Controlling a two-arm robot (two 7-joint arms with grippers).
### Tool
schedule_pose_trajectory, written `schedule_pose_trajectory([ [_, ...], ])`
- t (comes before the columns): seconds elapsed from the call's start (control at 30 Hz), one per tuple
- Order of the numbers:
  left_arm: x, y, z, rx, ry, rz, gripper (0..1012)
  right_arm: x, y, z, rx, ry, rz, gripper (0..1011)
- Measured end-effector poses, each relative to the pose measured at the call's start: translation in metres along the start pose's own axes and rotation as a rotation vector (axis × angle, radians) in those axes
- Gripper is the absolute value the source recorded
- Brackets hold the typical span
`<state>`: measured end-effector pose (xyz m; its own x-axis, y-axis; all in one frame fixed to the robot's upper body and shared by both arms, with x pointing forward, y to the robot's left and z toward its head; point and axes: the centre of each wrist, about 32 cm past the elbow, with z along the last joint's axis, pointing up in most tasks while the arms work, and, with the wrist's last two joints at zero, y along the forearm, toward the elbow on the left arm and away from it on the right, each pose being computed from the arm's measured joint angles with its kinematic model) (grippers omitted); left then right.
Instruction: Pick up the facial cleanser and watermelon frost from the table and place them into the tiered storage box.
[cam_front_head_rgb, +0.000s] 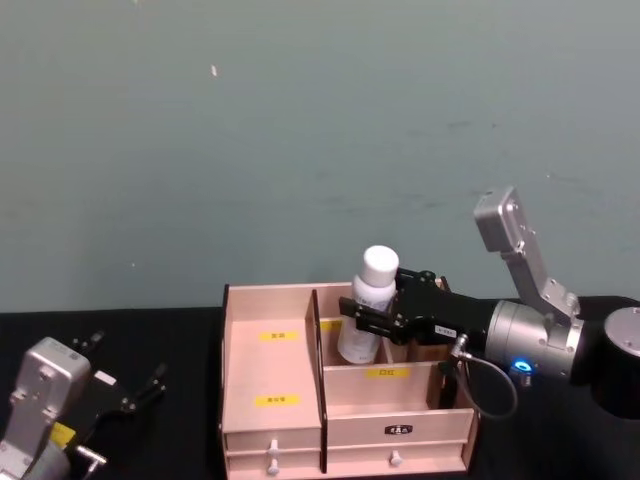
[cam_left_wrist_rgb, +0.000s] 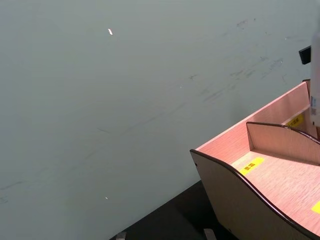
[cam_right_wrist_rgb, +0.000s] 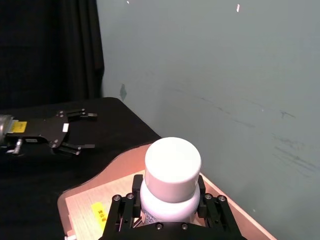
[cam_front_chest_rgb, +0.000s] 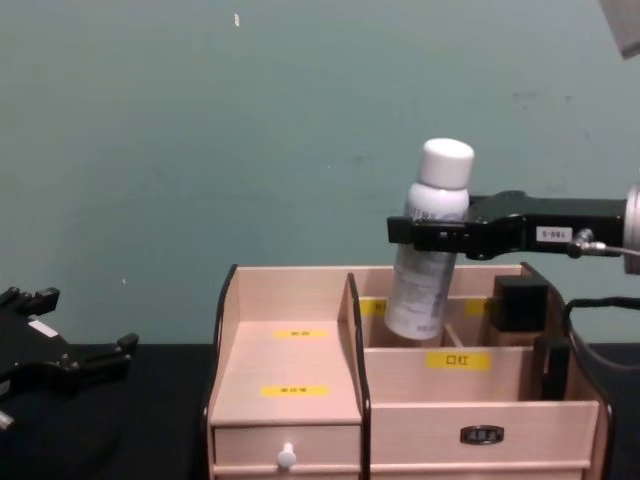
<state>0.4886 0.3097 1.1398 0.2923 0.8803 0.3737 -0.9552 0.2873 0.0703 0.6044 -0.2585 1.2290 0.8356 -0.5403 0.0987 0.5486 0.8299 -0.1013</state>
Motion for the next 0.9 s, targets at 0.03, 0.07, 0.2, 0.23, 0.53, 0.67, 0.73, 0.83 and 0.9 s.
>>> schedule_pose_trajectory([
  [0.03, 0.0000, 0.0000, 0.0000, 0.000, 0.000, 0.000, 1001, 0.000, 0.001, 0.000, -0.001, 0.000, -0.002, 594],
  [0.07, 0.0000, 0.0000, 0.0000, 0.000, 0.000, 0.000, 1001, -0.001, 0.002, -0.001, -0.001, 0.000, -0.005, 594],
  [0.2, 0.0000, 0.0000, 0.0000, 0.000, 0.000, 0.000, 1001, -0.003, 0.006, -0.003, -0.004, 0.002, -0.023, 594],
  [0.23, 0.0000, 0.0000, 0.0000, 0.000, 0.000, 0.000, 1001, -0.003, 0.007, -0.003, -0.004, 0.003, -0.026, 594],
  [0.53, 0.0000, 0.0000, 0.0000, 0.000, 0.000, 0.000, 1001, -0.004, 0.013, -0.010, -0.006, 0.008, -0.065, 594],
  [0.67, 0.0000, 0.0000, 0.0000, 0.000, 0.000, 0.000, 1001, -0.004, 0.015, -0.014, -0.013, 0.015, -0.077, 594],
  [0.73, 0.0000, 0.0000, 0.0000, 0.000, 0.000, 0.000, 1001, -0.004, 0.016, -0.015, -0.018, 0.018, -0.080, 594],
  [0.83, 0.0000, 0.0000, 0.0000, 0.000, 0.000, 0.000, 1001, -0.004, 0.017, -0.017, -0.031, 0.022, -0.089, 594],
  [0.9, 0.0000, 0.0000, 0.0000, 0.000, 0.000, 0.000, 1001, -0.004, 0.018, -0.018, -0.037, 0.025, -0.094, 594],
])
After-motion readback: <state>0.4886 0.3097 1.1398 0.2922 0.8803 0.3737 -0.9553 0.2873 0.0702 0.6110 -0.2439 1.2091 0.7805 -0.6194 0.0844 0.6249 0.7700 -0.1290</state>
